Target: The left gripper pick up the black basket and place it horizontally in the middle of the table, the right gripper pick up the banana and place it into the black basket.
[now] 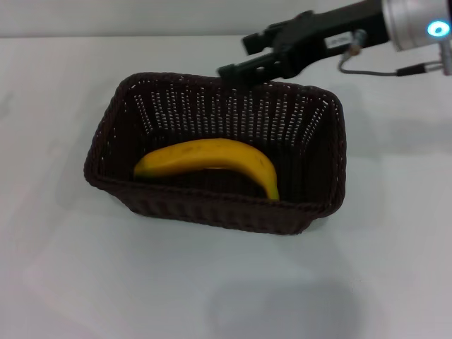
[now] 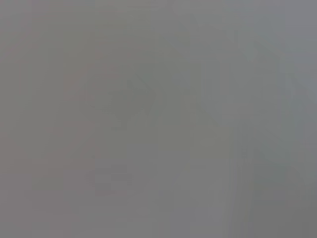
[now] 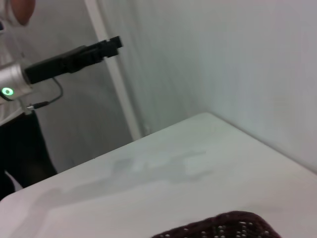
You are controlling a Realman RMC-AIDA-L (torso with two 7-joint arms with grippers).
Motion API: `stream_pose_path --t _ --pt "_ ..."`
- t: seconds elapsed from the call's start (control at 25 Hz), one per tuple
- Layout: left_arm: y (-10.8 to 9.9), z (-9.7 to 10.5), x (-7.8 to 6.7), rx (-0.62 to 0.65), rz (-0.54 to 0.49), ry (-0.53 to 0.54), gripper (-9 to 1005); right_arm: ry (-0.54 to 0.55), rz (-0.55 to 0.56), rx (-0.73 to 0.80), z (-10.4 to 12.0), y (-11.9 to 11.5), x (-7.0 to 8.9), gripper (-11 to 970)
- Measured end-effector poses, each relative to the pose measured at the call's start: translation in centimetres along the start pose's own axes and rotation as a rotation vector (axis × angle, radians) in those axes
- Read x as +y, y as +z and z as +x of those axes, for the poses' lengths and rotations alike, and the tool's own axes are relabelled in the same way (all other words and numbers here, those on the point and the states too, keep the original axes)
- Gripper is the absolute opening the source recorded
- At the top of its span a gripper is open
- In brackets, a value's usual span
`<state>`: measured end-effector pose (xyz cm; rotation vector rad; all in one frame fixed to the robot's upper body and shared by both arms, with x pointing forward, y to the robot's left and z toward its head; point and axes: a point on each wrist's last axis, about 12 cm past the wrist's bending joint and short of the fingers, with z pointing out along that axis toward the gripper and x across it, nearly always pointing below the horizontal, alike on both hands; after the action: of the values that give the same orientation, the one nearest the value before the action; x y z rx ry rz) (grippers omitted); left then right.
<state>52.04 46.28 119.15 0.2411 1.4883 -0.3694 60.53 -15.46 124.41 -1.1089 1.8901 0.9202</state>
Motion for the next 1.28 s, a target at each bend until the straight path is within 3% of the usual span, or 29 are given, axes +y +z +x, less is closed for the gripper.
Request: stream_pose_path --t 0.36,0.52,0.76,1.08,1.28 --pt "-1.5 0.8 -0.4 -0.063 -0.038 0.021 894 -0.044 0.154 -0.198 5.6 -5.7 -2.6 857" --pt "-2.8 2.0 -0.6 -0.124 -0.081 0.019 894 -0.049 0.318 -0.39 9.5 -8.3 -4.2 853" --pt "-4.1 4.9 -1.0 -0.18 -0.137 -0.055 894 -0.034 0.553 -0.541 15.7 -9.9 -6.3 850" --pt "-5.3 8.9 -3.9 -0.173 -0.154 -0.086 894 -0.063 0.815 -0.636 21.1 -10.4 -6.5 850" --pt "-5.9 11.7 -6.5 -0.208 -0.172 -0.072 894 -0.068 0.888 -0.617 22.8 -10.2 -6.3 850"
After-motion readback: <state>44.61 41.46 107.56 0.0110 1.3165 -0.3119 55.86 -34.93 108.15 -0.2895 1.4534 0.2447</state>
